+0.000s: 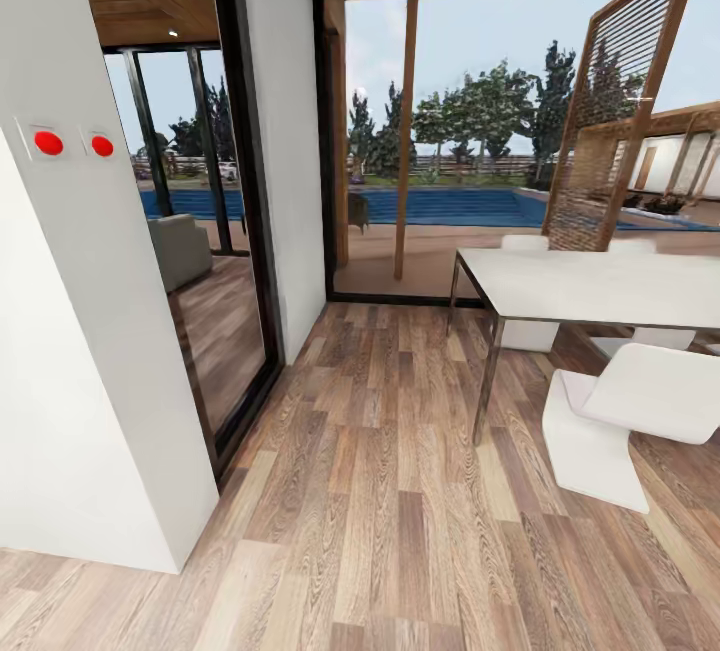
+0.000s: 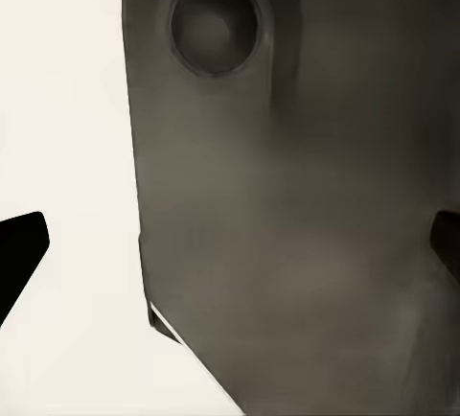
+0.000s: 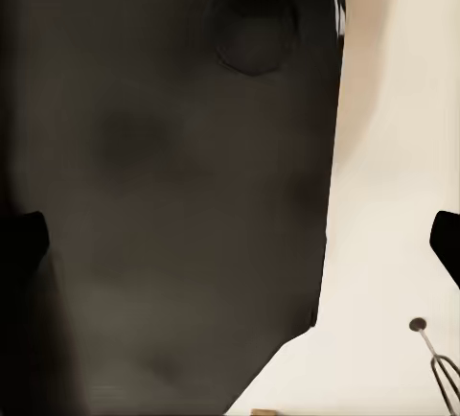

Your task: Set up a coffee station on the kitchen countertop: keep the coffee maker on the countertop, move the bottle of coffee from the kitchen shelf to the counter next to the coffee maker, place a paper coffee filter on top of the coffee maker, put the saucer next to the coffee maker with the coffee cup on the saucer, and place the electric kettle next to the coffee maker.

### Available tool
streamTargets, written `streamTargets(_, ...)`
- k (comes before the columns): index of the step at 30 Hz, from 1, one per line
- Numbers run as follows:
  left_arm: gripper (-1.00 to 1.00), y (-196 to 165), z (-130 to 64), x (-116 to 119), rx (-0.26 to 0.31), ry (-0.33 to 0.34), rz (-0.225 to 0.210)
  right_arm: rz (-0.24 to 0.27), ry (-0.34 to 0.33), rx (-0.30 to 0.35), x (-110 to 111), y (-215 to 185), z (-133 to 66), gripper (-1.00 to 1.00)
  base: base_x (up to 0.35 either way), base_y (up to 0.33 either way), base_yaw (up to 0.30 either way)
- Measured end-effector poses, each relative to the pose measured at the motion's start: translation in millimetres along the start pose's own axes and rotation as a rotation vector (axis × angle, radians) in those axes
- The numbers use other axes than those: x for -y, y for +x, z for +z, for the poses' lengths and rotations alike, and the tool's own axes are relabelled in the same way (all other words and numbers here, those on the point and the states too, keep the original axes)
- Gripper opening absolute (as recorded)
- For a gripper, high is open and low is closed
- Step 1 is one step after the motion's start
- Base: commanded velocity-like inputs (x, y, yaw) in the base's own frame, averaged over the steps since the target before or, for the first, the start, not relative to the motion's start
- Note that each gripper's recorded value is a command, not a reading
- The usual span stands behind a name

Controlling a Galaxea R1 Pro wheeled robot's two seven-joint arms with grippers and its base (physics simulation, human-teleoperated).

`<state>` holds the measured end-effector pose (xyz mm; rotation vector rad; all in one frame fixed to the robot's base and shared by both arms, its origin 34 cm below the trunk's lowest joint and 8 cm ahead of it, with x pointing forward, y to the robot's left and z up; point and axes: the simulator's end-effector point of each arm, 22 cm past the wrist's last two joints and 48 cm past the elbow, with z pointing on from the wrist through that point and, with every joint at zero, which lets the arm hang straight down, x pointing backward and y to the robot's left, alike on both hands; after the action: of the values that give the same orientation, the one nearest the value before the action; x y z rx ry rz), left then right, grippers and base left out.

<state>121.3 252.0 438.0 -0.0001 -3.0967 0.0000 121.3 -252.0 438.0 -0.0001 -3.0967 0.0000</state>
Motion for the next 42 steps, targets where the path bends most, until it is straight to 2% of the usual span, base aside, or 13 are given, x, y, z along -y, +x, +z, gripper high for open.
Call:
streamTargets(3, 1.00, 0.2, -0.2, 16.6, 0.000, 0.032, -0.010, -0.027, -0.002, -0.004, -9.9, 11.1, -0.2, 1.00, 0.000, 0.000, 0.000)
streamTargets(7, 1.00, -3.3, -0.1, 8.5, 0.016, 0.023, -0.013, -0.027, -0.004, -0.013, -23.0, 21.1, -0.8, 1.00, 0.000, 0.000, 0.000)
streamTargets(13, 1.00, -9.5, -0.3, 9.3, 0.044, 0.023, -0.014, -0.021, -0.004, -0.013, -42.1, 31.6, -2.4, 1.00, 0.000, 0.000, 0.000)
streamTargets(17, 1.00, -9.8, -0.3, 9.8, 0.045, 0.023, -0.014, -0.014, -0.004, 0.026, -54.8, 18.7, -3.5, 1.00, 0.000, 0.000, 0.000)
streamTargets(26, 1.00, -17.5, -0.7, 9.9, 0.076, 0.023, -0.015, -0.005, 0.050, 0.128, -41.3, -16.7, -5.6, 1.00, 0.000, 0.000, 0.000)
streamTargets(27, 1.00, -21.6, -1.1, 10.2, 0.095, 0.024, -0.014, 0.010, 0.114, 0.228, -26.7, -59.1, -12.4, 1.00, 0.000, 0.000, 0.000)
streamTargets(34, 1.00, -22.8, -1.1, 6.0, 0.099, 0.018, -0.013, 0.015, 0.118, 0.237, -24.5, -62.7, -13.2, 1.00, 0.000, 0.000, 0.023)
streamTargets(42, 1.00, -24.0, -1.1, 0.2, 0.099, 0.011, -0.018, 0.019, 0.127, 0.258, -17.9, -73.3, -15.1, 1.00, 0.000, 0.000, 0.209)
